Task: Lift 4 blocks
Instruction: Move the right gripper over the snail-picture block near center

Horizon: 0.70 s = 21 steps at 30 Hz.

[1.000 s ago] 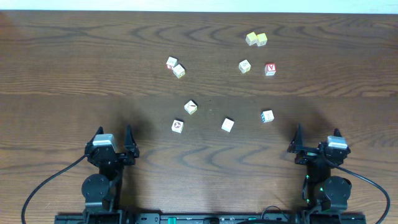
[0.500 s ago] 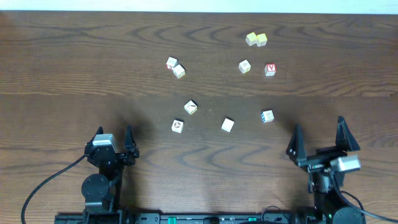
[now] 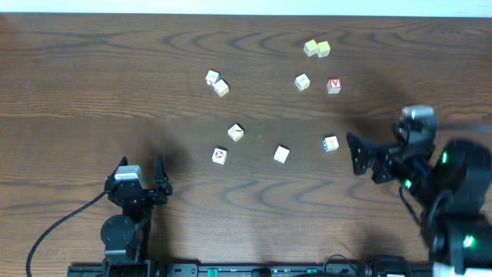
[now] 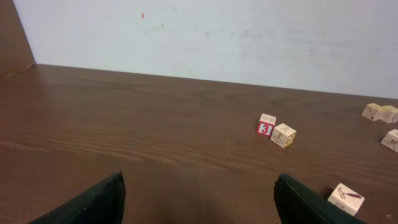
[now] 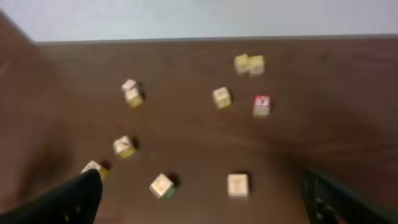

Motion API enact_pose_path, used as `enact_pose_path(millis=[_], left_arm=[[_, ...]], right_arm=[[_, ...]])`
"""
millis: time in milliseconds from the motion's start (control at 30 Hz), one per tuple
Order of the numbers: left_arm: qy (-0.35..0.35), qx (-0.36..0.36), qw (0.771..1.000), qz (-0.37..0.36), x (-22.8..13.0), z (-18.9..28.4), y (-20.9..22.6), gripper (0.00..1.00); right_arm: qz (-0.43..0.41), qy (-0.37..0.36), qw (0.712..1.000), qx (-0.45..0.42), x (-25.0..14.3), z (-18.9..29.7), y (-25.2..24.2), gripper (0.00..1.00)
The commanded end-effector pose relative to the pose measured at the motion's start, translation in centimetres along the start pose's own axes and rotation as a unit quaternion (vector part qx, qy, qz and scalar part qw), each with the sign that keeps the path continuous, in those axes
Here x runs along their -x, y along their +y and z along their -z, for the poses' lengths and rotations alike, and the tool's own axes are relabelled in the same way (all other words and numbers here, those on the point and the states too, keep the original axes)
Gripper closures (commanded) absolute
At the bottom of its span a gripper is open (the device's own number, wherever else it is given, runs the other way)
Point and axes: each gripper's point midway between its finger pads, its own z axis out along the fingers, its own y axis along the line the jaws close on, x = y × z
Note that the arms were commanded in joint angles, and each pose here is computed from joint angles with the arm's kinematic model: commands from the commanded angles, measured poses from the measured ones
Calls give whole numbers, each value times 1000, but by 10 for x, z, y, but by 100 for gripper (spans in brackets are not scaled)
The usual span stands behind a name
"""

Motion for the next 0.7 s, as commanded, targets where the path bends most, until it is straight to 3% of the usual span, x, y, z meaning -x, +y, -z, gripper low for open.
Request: enact_pose_path(millis=[0, 100, 200, 233, 333, 467, 667], left_arm=[[23, 7, 1000, -1, -15, -1, 3, 23], [23, 8, 1000, -1, -15, -1, 4, 23], [23, 8, 1000, -1, -15, -1, 4, 23], [23, 8, 1000, -1, -15, -1, 4, 23], [23, 8, 1000, -1, -15, -1, 4, 23], [23, 8, 1000, -1, -15, -1, 4, 23], [23, 8, 1000, -1, -15, -1, 4, 23]], right_arm=[[-37, 48, 993, 106, 10, -12, 31, 1], [-68, 87, 990, 85, 0, -36, 16, 1], [-95, 152, 983, -48, -29, -62, -33, 1], [-90, 184, 974, -92, -44, -72, -49, 6], [-79, 247, 959, -113, -72, -99, -55, 27], [-46, 310, 935, -165, -106, -131, -73, 28], [-21, 339, 920, -194, -126, -154, -90, 24]])
